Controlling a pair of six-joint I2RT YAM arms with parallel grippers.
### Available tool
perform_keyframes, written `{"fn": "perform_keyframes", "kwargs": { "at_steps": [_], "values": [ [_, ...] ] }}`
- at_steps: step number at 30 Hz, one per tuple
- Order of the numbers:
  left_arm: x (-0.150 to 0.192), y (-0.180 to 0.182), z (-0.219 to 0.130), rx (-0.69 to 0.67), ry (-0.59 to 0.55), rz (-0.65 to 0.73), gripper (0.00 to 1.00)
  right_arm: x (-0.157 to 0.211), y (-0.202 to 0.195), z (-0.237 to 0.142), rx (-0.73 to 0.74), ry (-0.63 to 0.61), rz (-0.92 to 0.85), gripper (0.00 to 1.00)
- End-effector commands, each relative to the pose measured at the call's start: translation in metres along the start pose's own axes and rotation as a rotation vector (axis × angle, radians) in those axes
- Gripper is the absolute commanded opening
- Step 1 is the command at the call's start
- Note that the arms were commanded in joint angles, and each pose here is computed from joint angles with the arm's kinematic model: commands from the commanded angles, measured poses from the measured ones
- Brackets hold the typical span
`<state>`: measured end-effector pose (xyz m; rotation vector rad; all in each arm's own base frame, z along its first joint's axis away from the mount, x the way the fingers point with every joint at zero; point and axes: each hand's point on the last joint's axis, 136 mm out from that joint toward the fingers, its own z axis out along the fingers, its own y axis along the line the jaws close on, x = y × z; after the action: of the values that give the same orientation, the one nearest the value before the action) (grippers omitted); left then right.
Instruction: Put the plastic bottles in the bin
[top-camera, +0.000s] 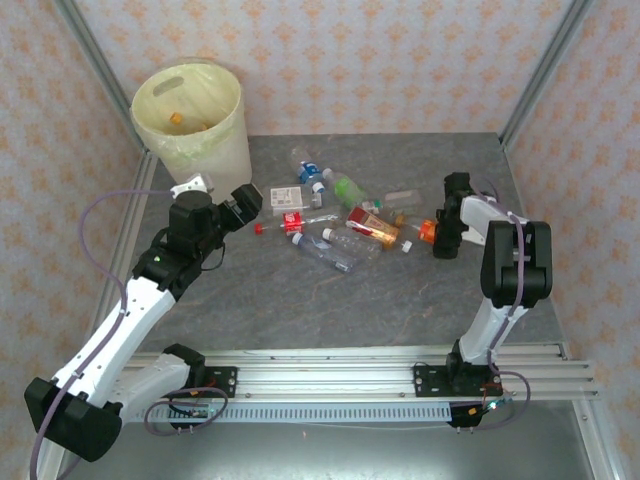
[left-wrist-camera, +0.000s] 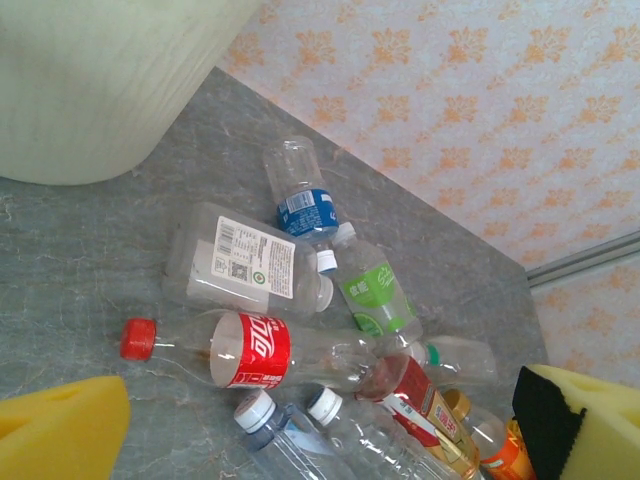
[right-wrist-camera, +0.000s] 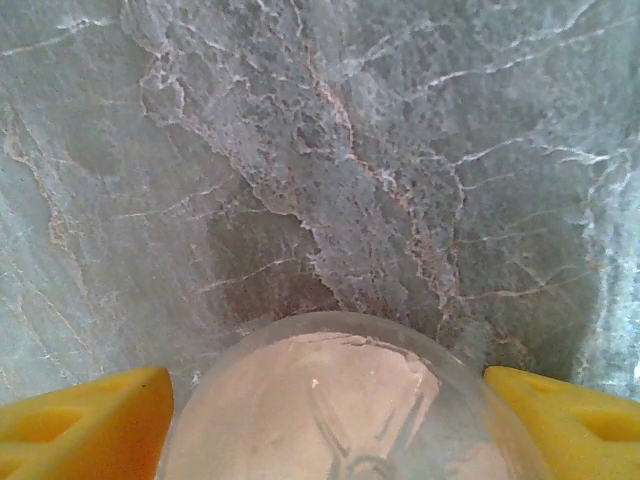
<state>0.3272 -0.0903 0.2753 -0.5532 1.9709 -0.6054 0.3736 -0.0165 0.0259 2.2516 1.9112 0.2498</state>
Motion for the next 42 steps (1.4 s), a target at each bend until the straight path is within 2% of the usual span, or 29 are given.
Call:
{"fn": "perform_keyframes", "kwargs": {
  "at_steps": [1,6,12,15,18,20,22,25,29,30,34,42],
  "values": [
    [0.000,0.007,-0.002,-0.026,-0.012,0.026,1.00,-0.005,0.017,0.002,-0.084,-0.017,0.038,0.70],
    [0.003,0.005,0.001,-0.017,0.001,0.034,1.00,-0.011,0.024,-0.015,-0.136,-0.051,0.021,0.58],
    [0.007,0.001,0.006,0.007,0.024,0.040,1.00,-0.033,0.026,-0.048,-0.221,-0.176,-0.046,0.44],
    [0.011,-0.007,0.011,0.045,0.047,0.048,1.00,-0.043,0.032,-0.072,-0.311,-0.248,-0.127,0.44],
    [0.017,-0.022,0.017,0.114,0.098,0.068,1.00,-0.041,0.047,-0.103,-0.452,-0.287,-0.315,0.41],
    [0.019,-0.027,0.020,0.129,0.111,0.064,1.00,-0.032,0.057,-0.125,-0.547,-0.286,-0.461,0.40],
    [0.019,-0.030,0.024,0.151,0.106,0.058,1.00,-0.011,0.064,-0.147,-0.650,-0.240,-0.643,0.40],
    [0.023,-0.045,0.027,0.224,0.135,0.070,1.00,0.019,0.066,-0.177,-0.796,-0.159,-0.813,0.39],
    [0.038,-0.075,0.029,0.332,0.264,0.172,1.00,0.059,0.061,-0.207,-0.963,-0.044,-0.978,0.38],
    [0.042,-0.083,0.028,0.353,0.293,0.199,1.00,0.069,0.058,-0.226,-1.024,-0.031,-1.025,0.38],
    [0.060,-0.116,0.019,0.465,0.352,0.325,1.00,0.115,0.041,-0.258,-1.153,0.035,-1.239,0.38],
    [0.107,-0.174,0.008,0.677,0.486,0.480,0.99,0.181,0.014,-0.302,-1.342,0.185,-1.427,0.37]
  ]
}}
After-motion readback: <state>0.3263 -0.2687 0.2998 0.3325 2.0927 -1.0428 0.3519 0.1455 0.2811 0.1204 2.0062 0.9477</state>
